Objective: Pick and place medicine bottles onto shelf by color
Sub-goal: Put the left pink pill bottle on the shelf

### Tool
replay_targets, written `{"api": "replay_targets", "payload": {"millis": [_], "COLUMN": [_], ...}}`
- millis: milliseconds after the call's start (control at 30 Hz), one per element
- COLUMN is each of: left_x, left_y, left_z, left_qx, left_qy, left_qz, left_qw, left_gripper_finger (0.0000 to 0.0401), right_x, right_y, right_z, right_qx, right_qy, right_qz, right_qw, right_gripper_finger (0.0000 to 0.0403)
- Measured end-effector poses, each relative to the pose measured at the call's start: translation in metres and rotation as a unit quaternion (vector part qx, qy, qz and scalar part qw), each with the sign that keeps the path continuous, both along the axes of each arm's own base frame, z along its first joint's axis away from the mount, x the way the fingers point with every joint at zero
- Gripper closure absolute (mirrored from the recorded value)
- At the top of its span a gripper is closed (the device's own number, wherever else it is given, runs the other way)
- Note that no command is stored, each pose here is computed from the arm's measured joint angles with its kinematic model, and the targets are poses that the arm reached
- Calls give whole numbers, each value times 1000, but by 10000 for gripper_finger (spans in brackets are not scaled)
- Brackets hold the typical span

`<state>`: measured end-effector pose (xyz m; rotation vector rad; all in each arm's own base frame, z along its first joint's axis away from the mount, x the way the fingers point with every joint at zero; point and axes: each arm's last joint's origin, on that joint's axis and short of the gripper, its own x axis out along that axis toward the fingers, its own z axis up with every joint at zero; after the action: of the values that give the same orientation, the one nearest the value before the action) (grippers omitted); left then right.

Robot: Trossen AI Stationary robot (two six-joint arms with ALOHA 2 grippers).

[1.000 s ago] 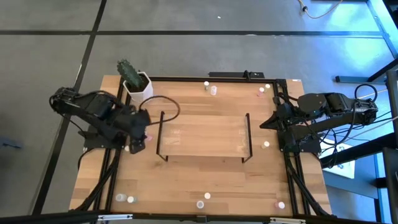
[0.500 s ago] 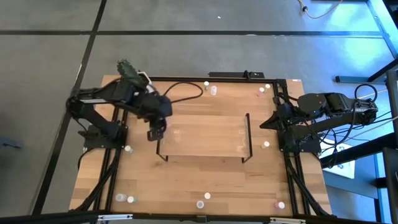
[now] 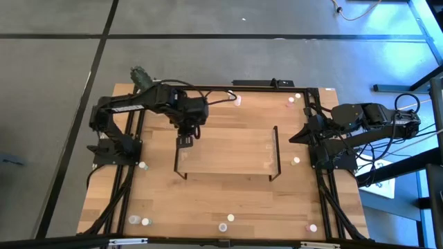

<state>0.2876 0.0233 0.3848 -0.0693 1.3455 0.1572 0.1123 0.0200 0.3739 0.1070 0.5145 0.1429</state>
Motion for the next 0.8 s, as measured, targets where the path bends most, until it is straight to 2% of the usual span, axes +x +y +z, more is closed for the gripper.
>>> {"api": "replay_targets", "payload": {"millis": [167,567,800], "left_x": [8,9,10], "left_y": [2,2,2], "left_z": [-9,-9,-28], "left_qx": [2,-2,-15], "left_qy": [17,16,48], "left_qz": [-11,3,2], "left_qw": [1000,1000,999], "left_gripper_finger": [300,300,300], "right_x": [0,0,0], "right_y": [0,0,0], "right_z": [0,0,0], "right_qx": [0,0,0], "right_qy": [0,0,0], "right_qz": [0,0,0], "right_qw": [1000,1000,1000], "right_gripper_finger": [389,389,389]}}
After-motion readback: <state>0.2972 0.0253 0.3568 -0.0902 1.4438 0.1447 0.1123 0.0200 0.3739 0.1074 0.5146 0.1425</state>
